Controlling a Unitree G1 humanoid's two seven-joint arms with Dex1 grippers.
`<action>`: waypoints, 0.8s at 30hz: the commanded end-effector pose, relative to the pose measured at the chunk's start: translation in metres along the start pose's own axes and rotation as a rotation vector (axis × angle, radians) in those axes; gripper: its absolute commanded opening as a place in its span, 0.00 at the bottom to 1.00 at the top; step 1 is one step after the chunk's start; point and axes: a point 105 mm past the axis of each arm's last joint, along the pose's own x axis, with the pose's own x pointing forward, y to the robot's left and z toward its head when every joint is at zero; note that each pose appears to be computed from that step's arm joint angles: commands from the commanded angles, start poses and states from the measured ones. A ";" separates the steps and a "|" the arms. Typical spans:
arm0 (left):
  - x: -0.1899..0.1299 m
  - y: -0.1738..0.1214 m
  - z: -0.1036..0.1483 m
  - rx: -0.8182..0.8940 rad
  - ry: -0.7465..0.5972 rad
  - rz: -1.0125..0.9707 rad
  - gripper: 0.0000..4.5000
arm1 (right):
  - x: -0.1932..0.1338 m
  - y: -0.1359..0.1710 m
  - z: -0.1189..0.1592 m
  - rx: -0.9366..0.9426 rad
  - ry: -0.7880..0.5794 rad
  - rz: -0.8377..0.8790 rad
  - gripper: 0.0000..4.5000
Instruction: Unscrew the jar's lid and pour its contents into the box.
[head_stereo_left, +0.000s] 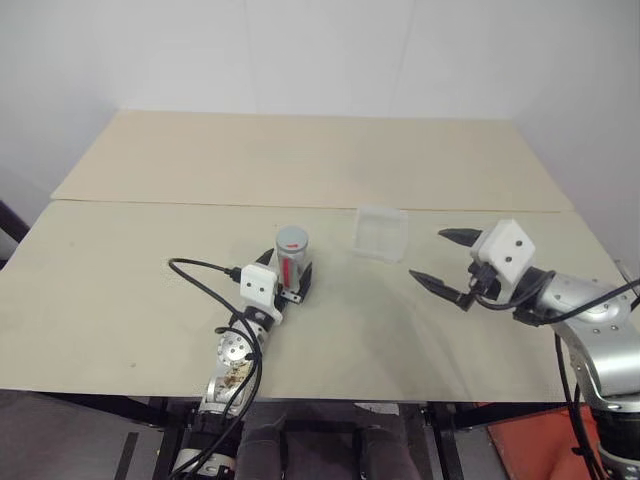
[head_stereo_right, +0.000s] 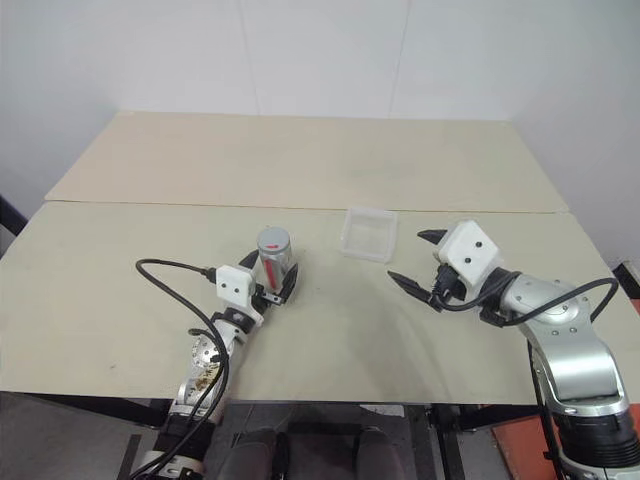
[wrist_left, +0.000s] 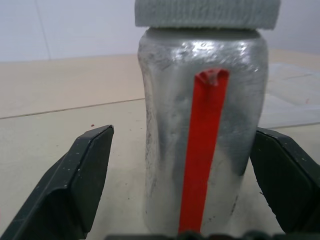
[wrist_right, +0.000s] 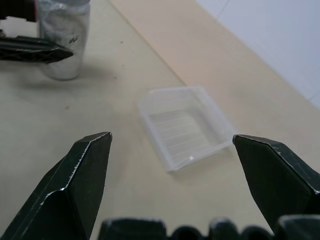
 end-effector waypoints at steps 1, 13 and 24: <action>0.007 -0.002 0.014 0.010 -0.065 -0.014 0.99 | -0.007 0.004 0.014 -0.025 -0.033 0.041 1.00; 0.010 -0.005 0.011 0.015 -0.056 -0.017 0.55 | -0.007 0.005 0.011 -0.034 -0.014 0.032 1.00; 0.006 -0.006 0.031 -0.021 -0.120 -0.095 0.44 | -0.002 0.008 0.020 -0.004 -0.063 0.031 1.00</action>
